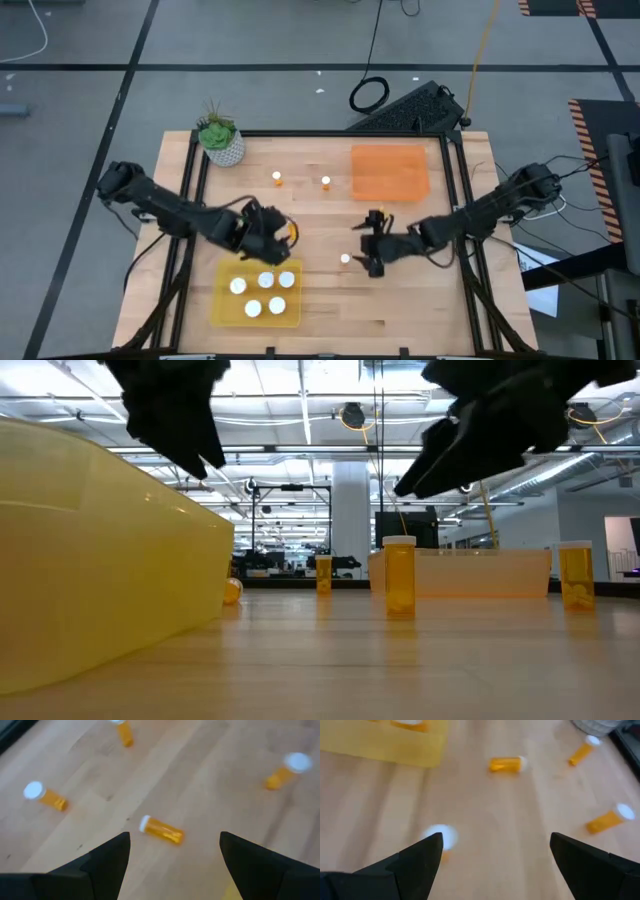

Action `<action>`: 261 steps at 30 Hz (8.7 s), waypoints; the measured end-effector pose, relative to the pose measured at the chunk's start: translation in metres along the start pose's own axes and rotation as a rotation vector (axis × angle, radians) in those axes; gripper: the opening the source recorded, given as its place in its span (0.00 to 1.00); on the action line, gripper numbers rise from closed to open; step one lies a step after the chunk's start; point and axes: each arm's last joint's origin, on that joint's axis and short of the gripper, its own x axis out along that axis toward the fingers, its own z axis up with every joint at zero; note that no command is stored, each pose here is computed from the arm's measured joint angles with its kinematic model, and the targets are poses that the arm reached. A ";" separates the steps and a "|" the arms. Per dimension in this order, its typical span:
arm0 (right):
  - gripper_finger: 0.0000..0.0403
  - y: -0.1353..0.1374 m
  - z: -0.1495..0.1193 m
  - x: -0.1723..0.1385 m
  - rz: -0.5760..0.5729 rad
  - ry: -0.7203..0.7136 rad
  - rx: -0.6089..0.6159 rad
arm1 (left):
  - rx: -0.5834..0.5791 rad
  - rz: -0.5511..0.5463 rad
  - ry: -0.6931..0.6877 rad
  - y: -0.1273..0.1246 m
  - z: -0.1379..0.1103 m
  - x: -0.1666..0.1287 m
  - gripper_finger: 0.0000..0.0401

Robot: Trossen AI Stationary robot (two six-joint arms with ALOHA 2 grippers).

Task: Pick and place medicine bottles into bin by pill shape (circle, oval)
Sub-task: Put the small pill bottle into the orange bin

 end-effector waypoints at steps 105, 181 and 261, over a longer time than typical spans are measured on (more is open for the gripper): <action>0.83 -0.079 0.028 0.007 0.175 -0.235 0.215 | 0.276 -0.351 -0.286 0.003 0.043 0.082 0.28; 0.30 -0.201 -0.021 -0.056 -0.259 0.016 0.345 | 0.283 -0.168 -0.311 0.013 0.047 0.086 0.73; 0.58 -0.191 -0.023 -0.095 -0.256 0.002 0.365 | 0.272 0.017 -0.243 0.047 0.053 0.139 0.73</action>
